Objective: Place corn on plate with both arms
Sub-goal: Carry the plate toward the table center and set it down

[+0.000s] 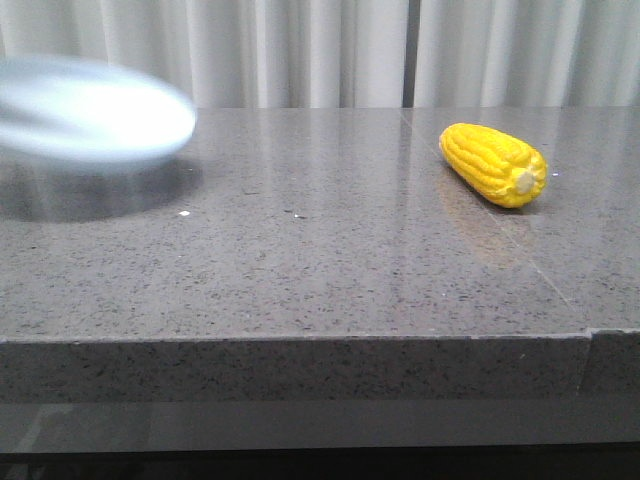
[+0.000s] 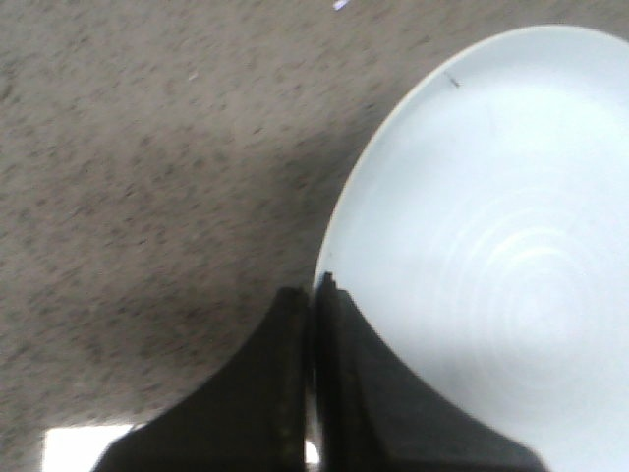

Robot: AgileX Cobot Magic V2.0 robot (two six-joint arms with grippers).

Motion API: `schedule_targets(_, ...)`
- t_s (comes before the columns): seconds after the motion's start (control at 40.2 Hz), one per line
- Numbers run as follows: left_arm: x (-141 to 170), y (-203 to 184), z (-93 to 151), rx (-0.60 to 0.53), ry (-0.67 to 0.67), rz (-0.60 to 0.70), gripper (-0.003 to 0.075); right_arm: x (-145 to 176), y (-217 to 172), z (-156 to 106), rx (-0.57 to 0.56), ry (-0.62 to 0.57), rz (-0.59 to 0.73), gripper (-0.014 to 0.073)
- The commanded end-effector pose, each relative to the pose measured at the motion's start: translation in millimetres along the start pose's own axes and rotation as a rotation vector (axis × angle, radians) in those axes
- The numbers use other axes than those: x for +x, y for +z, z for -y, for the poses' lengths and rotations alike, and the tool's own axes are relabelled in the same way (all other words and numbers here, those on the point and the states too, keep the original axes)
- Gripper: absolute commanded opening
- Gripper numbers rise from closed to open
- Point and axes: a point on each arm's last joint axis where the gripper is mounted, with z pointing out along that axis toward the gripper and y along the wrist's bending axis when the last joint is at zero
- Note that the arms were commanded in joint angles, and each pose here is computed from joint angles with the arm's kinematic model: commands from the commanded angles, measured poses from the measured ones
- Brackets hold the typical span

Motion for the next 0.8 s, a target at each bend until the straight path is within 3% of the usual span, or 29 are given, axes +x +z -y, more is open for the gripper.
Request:
schedule_targets(0.0,-17,-35,28,0.152,-0.008,0.134,-0.002,-16,-1,-1,-0.001,0.001,0.091,0.0549)
schedule_targets(0.348,-2,21,95,0.299,0.051,-0.002,-0.002,-16,-1,-1,-0.001,0.001,0.09,0.0549)
schedule_targets(0.597,6,58,100,0.303,0.034,-0.089,-0.0015,-16,-1,-1,-0.001,0.001,0.09,0.0549)
schedule_targets(0.697,10,68,100,0.3,0.028,-0.127,0.0064,-16,-1,-1,-0.001,0.001,0.09,0.0549)
schedule_targets(0.772,11,71,99,0.298,0.027,-0.137,0.0186,-16,-1,-1,-0.001,0.001,0.09,0.0549)
